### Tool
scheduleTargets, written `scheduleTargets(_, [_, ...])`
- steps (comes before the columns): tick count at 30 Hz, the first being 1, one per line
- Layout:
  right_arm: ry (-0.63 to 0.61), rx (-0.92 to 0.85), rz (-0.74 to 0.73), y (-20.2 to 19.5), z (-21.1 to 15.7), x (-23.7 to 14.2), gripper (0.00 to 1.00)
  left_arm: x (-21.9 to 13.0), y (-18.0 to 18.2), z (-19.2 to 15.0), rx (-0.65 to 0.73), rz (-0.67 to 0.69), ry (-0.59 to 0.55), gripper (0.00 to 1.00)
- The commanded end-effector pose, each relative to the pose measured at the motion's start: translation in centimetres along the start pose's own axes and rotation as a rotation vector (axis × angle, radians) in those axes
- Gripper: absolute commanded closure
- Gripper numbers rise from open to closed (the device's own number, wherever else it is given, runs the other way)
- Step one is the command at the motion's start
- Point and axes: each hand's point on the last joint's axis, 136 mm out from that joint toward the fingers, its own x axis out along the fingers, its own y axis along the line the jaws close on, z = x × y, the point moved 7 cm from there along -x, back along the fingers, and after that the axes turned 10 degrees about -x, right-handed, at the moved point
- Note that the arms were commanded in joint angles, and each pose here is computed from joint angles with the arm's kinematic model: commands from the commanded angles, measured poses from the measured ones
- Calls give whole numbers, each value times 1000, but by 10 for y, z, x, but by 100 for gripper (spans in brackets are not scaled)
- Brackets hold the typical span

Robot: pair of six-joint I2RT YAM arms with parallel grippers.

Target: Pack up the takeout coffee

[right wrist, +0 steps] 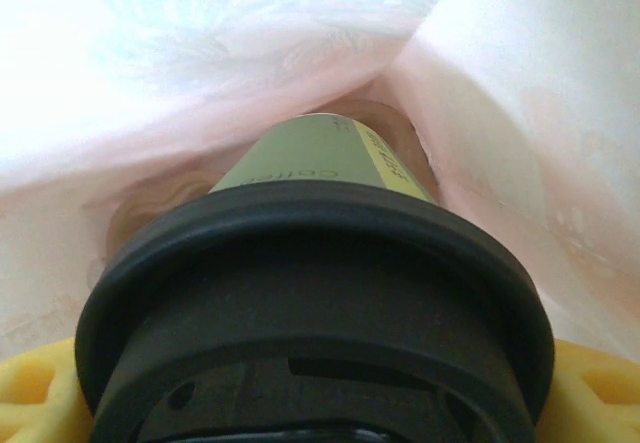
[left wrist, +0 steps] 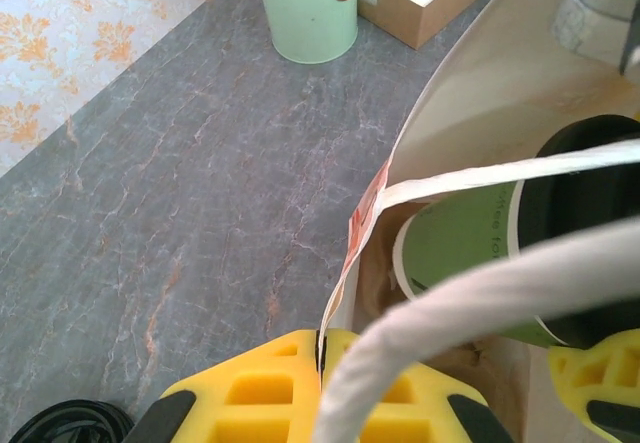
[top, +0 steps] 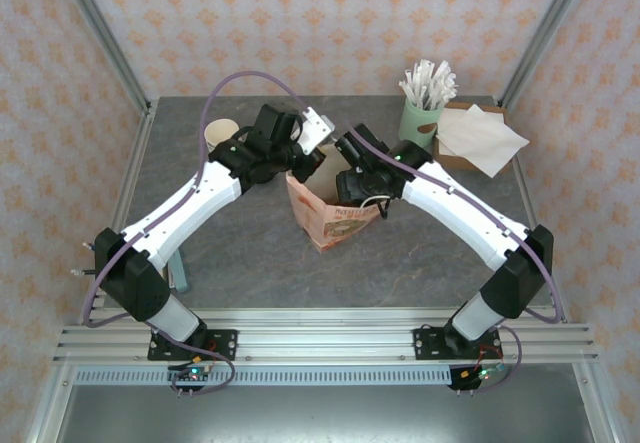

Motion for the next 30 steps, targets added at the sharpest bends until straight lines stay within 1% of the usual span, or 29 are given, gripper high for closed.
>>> scheduleTargets(1, [-66,40,-6,-3,22,-10,44,-16,8,19,-49,6,-32,94])
scheduleTargets(2, [-47,49,-15,-4,25,-9,43,-17,14,23,-92,12,-15,78])
scheduleTargets(3, [-32,51,-16,-4,25,-7,43,-22,20,29,-136,14,-15,71])
scheduleTargets(5, [-29,58,-20,-5,23,-6,43,-32,31,37,-199,14,-20,68])
scheduleTargets(6, [-38,69,-19,-7,22,-7,43,-38,34,39,-221,14,-23,65])
scheduleTargets(8, [-59,102,-13,-11,22,-7,43,-48,36,35,-244,3,5,63])
scheduleTargets(9, [-67,114,-4,-13,23,-7,43,-49,35,31,-251,3,32,60])
scheduleTargets(11, [-82,121,5,-12,23,-4,43,-43,32,21,-264,-29,87,50])
scheduleTargets(13, [-98,118,16,-11,25,0,43,-34,31,15,-294,-53,86,43])
scheduleTargets(16, [-141,123,26,-10,31,1,43,-26,34,20,-348,-70,56,39])
scheduleTargets(18, [-151,117,37,-9,33,1,43,-27,30,30,-358,-135,51,35])
scheduleTargets(22, [-157,104,46,-8,31,3,43,-30,30,37,-407,-229,59,33])
scheduleTargets(25, [-172,98,57,-9,30,-1,43,-24,30,35,-415,-233,108,31])
scheduleTargets(27, [-171,97,52,-12,30,-5,43,-17,32,30,-431,-205,144,31])
scheduleTargets(30, [-167,104,49,-15,28,-8,43,-13,27,26,-392,-191,174,31])
